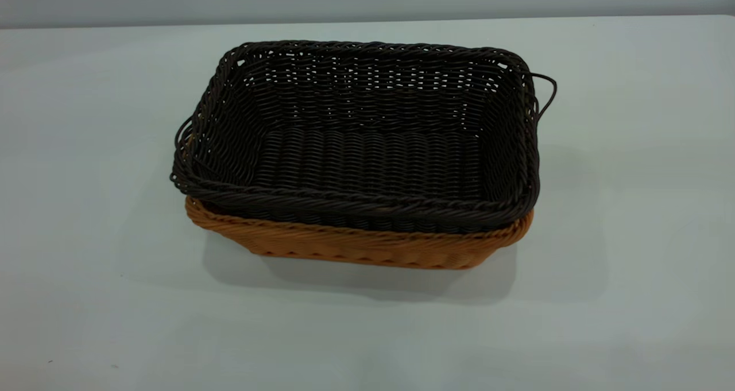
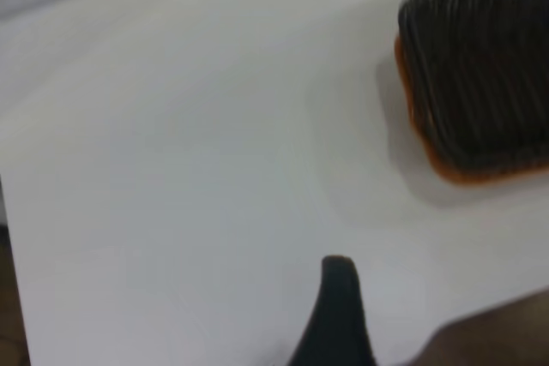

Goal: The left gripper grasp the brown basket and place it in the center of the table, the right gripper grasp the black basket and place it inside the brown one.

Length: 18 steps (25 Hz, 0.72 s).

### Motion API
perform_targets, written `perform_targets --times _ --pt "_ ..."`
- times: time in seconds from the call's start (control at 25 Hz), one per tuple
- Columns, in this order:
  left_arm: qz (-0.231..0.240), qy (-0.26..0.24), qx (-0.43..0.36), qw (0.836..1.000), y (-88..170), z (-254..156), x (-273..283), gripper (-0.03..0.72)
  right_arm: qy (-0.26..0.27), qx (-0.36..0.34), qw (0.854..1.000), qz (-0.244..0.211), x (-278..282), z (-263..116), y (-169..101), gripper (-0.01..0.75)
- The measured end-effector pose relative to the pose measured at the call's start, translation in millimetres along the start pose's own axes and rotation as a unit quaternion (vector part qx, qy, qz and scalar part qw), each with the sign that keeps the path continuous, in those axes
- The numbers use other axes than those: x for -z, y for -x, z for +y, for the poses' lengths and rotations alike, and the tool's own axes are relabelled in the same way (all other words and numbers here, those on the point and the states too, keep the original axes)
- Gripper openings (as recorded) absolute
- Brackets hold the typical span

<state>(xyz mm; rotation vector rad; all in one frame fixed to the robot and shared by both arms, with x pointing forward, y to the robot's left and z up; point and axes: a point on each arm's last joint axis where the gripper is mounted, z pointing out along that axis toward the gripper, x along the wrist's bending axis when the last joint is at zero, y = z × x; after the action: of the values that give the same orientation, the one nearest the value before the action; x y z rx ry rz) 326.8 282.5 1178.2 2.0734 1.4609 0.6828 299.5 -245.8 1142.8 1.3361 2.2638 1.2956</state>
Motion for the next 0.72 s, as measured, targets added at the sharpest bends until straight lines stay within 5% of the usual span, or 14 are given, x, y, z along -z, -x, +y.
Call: perform_targets --times 0.28,0.72 --pt "0.004 -0.007 0.008 1.0 5.1 -60.4 -8.2 0.58 0.014 0.055 0.995 -0.078 6.5 -62.8 -4.9 0.575" --pt "0.011 0.055 0.013 0.998 9.7 -122.5 -3.5 0.58 0.059 0.083 0.978 -0.183 5.3 -126.5 0.7 0.575"
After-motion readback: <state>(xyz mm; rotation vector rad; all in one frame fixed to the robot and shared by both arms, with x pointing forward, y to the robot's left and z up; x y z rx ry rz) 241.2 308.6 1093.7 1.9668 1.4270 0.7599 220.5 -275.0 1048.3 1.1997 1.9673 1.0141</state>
